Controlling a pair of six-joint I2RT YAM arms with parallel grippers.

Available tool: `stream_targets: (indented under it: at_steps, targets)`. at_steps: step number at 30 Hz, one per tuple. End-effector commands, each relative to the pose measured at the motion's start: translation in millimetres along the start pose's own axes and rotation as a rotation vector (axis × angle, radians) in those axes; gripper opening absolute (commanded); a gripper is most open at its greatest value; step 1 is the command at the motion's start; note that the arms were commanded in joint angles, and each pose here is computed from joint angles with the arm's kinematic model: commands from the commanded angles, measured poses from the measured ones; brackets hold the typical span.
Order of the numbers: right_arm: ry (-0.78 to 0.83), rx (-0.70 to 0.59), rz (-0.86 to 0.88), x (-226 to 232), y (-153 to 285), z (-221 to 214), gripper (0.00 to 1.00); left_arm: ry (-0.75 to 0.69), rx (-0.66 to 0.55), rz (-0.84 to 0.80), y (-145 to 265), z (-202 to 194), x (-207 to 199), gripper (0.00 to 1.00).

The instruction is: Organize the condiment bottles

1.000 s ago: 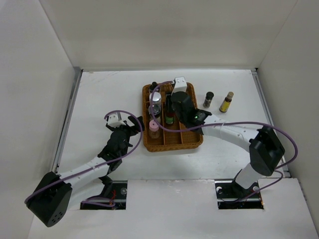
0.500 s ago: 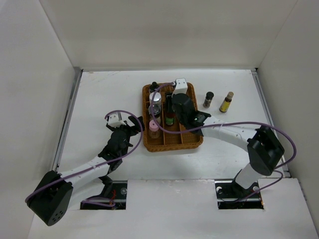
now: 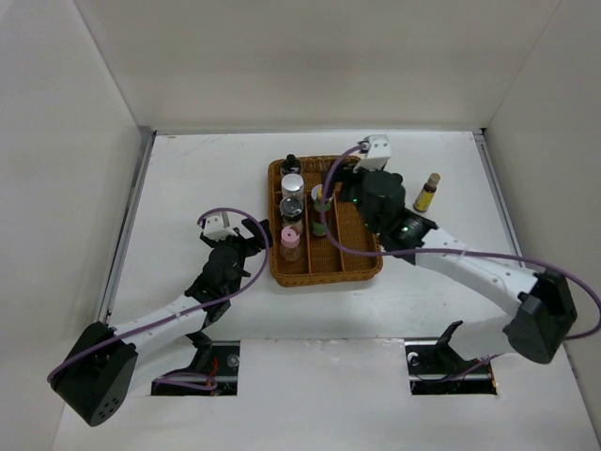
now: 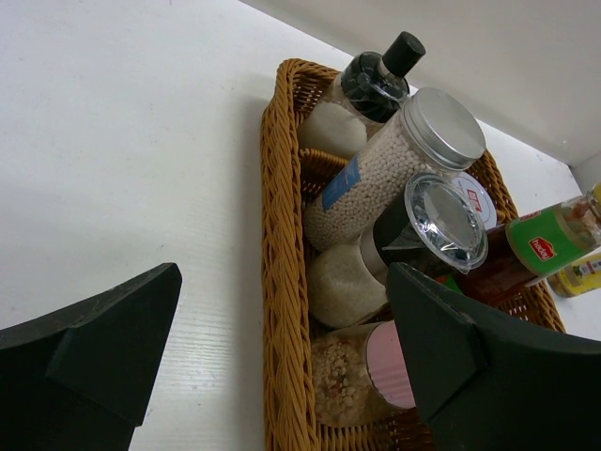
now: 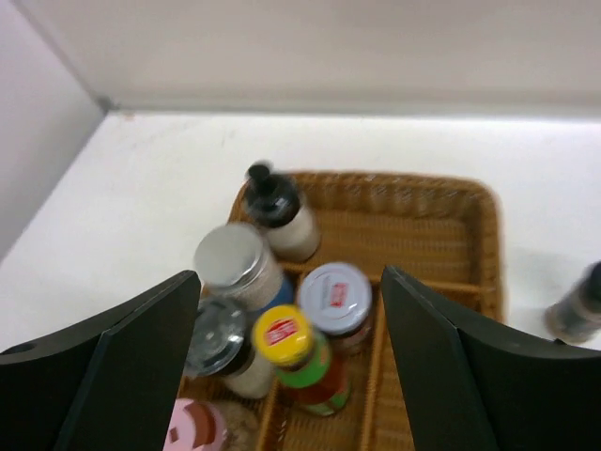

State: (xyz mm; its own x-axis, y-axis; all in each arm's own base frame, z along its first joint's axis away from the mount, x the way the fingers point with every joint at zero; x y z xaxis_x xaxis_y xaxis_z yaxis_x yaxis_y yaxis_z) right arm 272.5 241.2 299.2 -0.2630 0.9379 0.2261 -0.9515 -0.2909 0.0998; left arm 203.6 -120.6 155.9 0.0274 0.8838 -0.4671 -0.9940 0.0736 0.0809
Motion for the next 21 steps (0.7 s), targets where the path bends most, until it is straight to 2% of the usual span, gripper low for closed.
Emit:
stream_targets:
  at_steps: [1,4,7,9,14,21]
  targets:
    - [-0.094,-0.117,-0.056,-38.8,5.6,30.6,0.81,0.045,-0.053,-0.034,-2.2,10.5,-7.1,0.93]
    - [-0.121,-0.078,-0.184,-84.1,-10.2,17.2,0.63,0.046,-0.054,-0.038,-1.4,10.7,-7.6,0.93]
    - [-0.109,0.003,-0.321,-119.9,-31.4,-2.2,0.55,0.046,-0.053,-0.037,-1.4,10.5,-7.5,0.93]
    - [-0.095,0.048,-0.377,-137.3,-46.2,-10.5,0.57,0.046,-0.052,-0.040,-1.1,10.4,-8.2,0.93]
    - [-0.047,0.122,-0.484,-166.3,-70.9,-25.1,0.81,0.045,-0.050,-0.041,-1.3,10.0,-8.6,0.93]
    - [-0.042,0.186,-0.524,-183.8,-92.3,-46.5,0.82,0.042,-0.048,-0.032,-2.8,9.2,-7.2,0.93]
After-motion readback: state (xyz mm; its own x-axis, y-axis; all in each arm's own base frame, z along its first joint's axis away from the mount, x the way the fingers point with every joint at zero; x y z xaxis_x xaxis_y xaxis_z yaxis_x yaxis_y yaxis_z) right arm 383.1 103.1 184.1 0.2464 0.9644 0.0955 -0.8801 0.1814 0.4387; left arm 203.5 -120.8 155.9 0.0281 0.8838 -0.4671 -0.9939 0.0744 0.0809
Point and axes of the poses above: each gripper's point midway between its finger pads, its own y axis back along the fingers, its own x axis along the line the jaws close on, z = x × y, the point moved 10 cm from there along y, back along the fingers, and after that the axes turned 1 degree about -y, right-handed, at the moved point
